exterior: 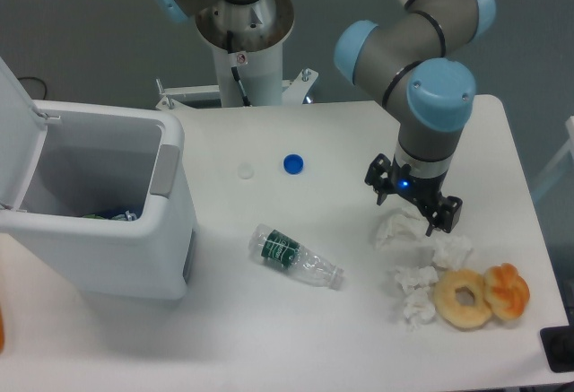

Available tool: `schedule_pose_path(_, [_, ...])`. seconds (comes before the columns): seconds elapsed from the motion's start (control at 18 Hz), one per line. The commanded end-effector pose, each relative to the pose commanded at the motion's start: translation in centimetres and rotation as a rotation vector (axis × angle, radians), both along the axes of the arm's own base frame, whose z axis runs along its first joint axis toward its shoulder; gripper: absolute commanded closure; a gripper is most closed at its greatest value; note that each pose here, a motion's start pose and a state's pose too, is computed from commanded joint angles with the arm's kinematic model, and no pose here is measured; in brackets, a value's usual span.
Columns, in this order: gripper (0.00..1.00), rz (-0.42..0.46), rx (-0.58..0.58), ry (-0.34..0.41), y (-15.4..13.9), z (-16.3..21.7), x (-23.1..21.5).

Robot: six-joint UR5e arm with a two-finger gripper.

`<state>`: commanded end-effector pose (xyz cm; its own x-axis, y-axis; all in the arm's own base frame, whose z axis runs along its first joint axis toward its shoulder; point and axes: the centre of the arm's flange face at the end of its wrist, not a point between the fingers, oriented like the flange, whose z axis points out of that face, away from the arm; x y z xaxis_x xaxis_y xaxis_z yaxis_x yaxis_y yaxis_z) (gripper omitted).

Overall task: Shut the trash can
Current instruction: 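Raise the gripper and move it toward the trash can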

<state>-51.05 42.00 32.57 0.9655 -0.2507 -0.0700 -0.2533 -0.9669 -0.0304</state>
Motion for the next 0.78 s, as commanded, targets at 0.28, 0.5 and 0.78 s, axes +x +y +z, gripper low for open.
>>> schedule_pose_path(0.28, [0.0, 0.002, 0.008, -0.003, 0.3, 0.4, 0.7])
schedule_pose_path(0.5, [0.0, 0.005, 0.029, 0.026, 0.0, 2.7, 1.3])
schedule_pose_path(0.78, [0.0, 0.121, 0.062, 0.045, -0.8, 4.8, 3.5])
